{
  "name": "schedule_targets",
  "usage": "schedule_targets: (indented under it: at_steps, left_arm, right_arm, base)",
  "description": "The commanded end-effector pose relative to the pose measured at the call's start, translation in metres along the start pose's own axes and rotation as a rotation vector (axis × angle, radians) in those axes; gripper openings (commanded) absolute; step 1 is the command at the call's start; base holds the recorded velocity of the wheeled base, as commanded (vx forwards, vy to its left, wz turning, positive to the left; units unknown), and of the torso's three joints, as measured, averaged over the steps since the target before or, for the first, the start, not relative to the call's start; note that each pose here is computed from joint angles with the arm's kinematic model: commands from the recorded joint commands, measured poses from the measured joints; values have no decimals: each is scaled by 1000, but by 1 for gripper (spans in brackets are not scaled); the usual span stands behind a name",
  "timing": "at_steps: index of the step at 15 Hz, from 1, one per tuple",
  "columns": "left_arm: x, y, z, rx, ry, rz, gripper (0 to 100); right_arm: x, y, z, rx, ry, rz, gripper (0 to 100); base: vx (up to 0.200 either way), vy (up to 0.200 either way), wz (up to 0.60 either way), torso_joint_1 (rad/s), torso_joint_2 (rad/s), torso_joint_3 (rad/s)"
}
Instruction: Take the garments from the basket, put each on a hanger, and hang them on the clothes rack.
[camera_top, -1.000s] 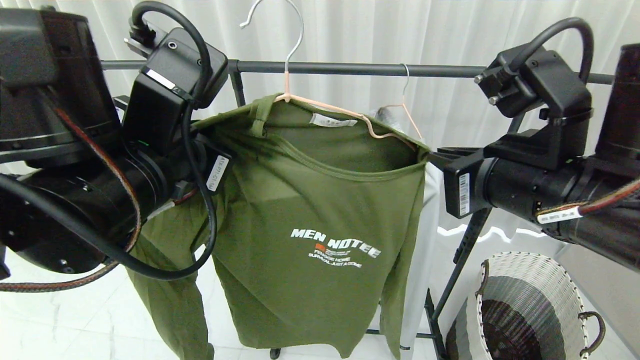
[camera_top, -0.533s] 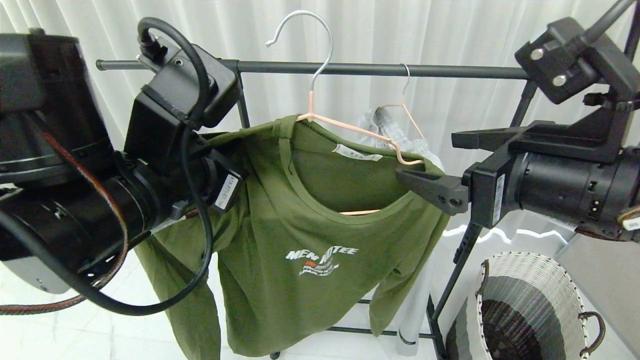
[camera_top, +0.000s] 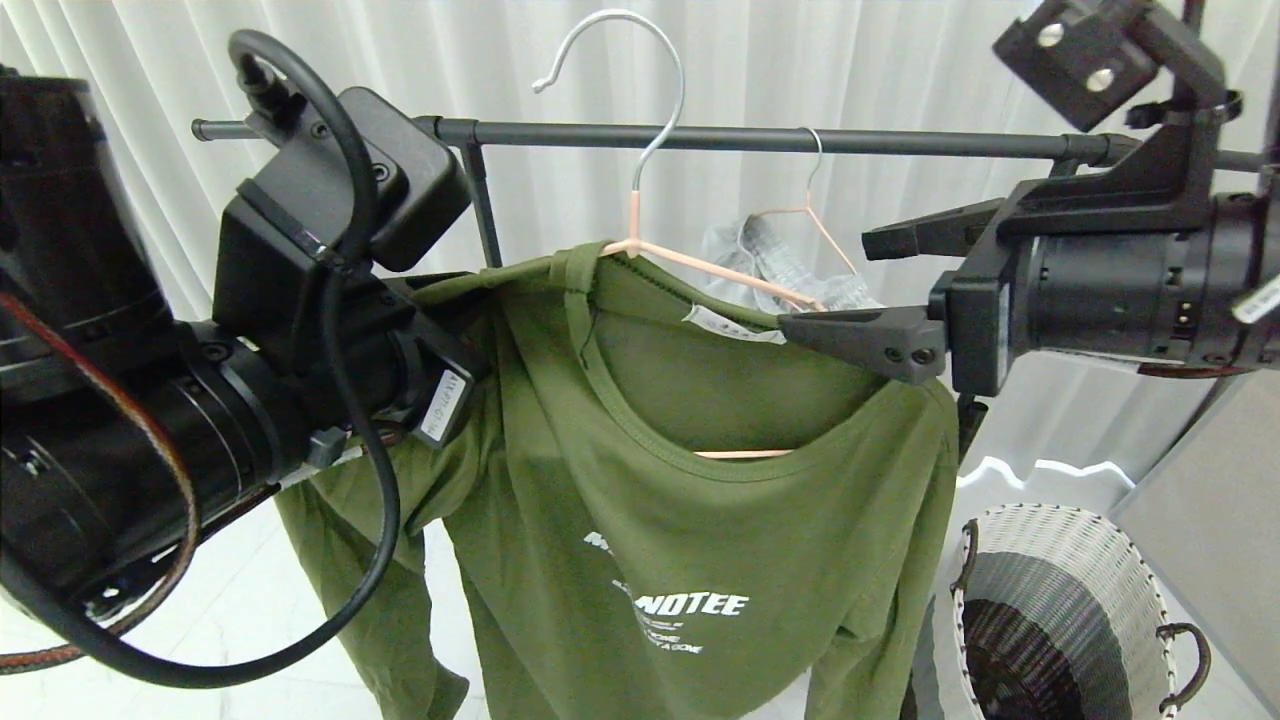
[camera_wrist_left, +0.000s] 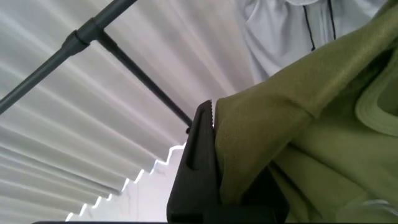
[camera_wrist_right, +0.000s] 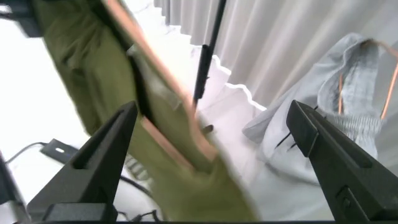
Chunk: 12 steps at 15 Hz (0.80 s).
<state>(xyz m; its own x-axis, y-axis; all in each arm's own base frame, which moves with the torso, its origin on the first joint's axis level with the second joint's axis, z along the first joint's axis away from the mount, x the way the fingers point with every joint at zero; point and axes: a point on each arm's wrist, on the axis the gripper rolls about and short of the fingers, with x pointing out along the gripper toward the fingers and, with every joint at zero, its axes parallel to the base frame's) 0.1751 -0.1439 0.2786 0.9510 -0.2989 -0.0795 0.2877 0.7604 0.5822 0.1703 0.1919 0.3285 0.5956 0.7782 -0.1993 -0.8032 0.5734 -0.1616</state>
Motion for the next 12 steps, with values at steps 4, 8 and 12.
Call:
schedule_targets:
  at_steps: [4,8,12]
  left_arm:
    - [-2,-6,3,5,-22,-40,0]
    - [-1,-7,2,7,-21,-42,0]
    - [-1,-7,3,7,-31,-58,0]
  right_arm:
    - [40,-6,-3,-17,39,-2,100]
    - [39,-2,-1,-60,33,13,100]
    - [40,3,-1,-99,24,71,100]
  base:
    - [0,0,0,0,0,0]
    - [0,0,0,0,0,0]
    - [0,0,0,0,0,0]
